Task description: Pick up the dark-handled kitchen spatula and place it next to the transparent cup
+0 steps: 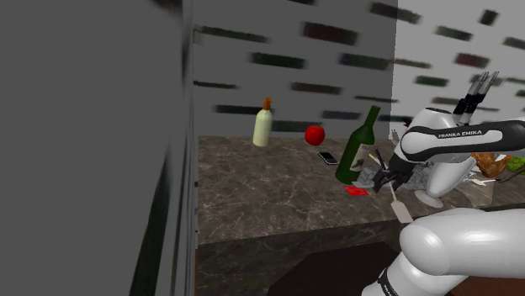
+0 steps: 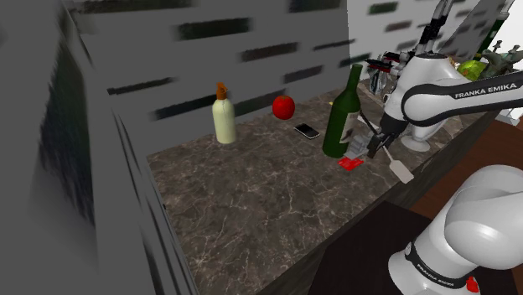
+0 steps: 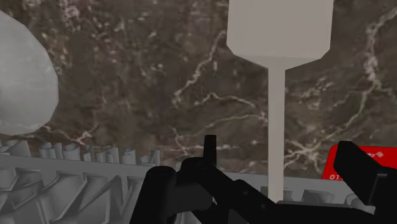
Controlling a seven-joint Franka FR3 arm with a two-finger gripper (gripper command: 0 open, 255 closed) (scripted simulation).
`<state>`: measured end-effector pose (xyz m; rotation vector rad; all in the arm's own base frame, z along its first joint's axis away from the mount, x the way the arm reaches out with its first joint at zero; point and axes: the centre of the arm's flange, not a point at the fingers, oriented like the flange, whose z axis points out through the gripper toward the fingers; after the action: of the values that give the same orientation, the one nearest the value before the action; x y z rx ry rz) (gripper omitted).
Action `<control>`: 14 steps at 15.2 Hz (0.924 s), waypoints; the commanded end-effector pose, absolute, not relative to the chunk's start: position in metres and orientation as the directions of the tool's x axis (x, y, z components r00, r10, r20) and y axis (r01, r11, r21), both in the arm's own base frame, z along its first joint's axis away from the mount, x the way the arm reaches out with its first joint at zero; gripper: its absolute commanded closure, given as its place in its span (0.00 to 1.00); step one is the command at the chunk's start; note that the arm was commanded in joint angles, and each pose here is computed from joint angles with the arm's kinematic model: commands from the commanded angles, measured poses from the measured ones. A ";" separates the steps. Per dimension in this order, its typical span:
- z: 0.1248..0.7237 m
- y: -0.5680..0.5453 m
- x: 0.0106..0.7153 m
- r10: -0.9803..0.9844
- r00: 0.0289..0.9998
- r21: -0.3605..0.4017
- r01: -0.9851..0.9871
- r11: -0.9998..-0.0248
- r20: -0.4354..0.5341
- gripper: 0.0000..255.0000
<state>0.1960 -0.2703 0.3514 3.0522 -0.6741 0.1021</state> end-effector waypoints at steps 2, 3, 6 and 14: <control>0.350 -0.270 0.196 -0.420 0.905 0.000 -0.421 -0.907 0.066 0.00; 0.364 -0.270 0.195 -0.420 0.905 0.000 -0.421 -0.907 0.066 0.00; 0.400 -0.269 0.193 -0.420 0.905 0.000 -0.421 -0.907 0.066 0.00; 0.400 -0.269 0.193 -0.420 0.905 0.000 -0.421 -0.907 0.066 0.00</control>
<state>0.1928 -0.2686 0.4003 3.0525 -0.6741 0.1017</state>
